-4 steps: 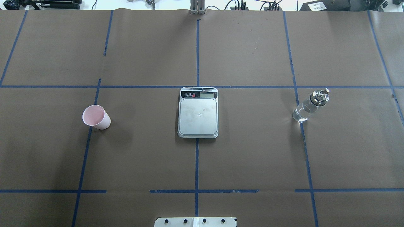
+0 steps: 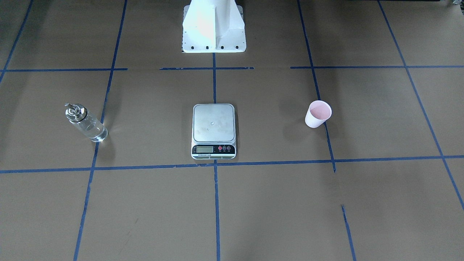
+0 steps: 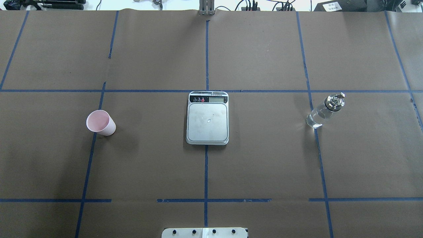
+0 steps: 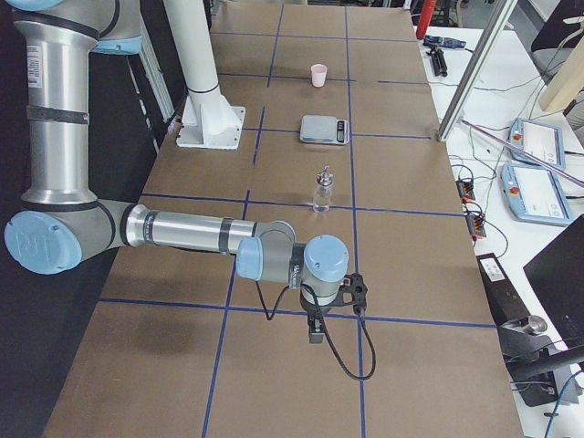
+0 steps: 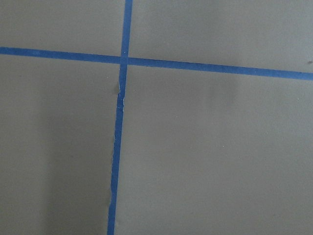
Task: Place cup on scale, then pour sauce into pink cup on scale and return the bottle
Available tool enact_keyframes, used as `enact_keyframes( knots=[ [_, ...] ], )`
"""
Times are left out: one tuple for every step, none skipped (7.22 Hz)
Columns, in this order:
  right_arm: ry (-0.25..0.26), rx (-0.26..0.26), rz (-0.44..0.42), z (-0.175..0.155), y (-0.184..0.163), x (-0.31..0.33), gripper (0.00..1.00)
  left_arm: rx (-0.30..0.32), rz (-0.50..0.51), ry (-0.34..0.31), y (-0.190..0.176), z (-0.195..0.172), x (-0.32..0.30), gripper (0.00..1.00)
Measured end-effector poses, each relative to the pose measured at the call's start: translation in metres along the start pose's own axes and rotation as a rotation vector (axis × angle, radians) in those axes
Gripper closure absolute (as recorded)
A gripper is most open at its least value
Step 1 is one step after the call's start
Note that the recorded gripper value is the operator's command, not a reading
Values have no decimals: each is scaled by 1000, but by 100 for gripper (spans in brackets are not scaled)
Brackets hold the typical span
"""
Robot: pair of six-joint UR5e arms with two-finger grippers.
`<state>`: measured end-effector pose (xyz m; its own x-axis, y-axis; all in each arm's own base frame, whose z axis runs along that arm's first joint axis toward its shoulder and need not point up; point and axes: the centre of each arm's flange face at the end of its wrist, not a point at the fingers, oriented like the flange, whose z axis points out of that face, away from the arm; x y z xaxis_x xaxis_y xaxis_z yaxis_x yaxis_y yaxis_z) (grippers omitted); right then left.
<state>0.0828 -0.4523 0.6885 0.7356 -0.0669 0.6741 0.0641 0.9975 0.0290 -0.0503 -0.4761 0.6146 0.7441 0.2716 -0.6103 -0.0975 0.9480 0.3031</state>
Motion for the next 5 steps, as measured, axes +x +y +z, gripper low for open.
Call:
enact_keyframes(
  knots=[
    [-1, -1, 2, 1, 1, 1, 0, 4, 3, 0, -1, -2, 1, 0],
    [-1, -2, 2, 1, 2, 1, 0, 7, 5, -1, -2, -3, 3, 0],
    [-1, -2, 2, 1, 2, 1, 0, 13, 11, -1, -4, -6, 5, 0],
    [-5, 2, 1, 0, 0, -1, 0, 28, 21, -2, -9, -13, 11, 0],
    [-20, 9, -5, -3, -4, -6, 0, 47, 43, 0, -19, -22, 23, 0]
  ],
)
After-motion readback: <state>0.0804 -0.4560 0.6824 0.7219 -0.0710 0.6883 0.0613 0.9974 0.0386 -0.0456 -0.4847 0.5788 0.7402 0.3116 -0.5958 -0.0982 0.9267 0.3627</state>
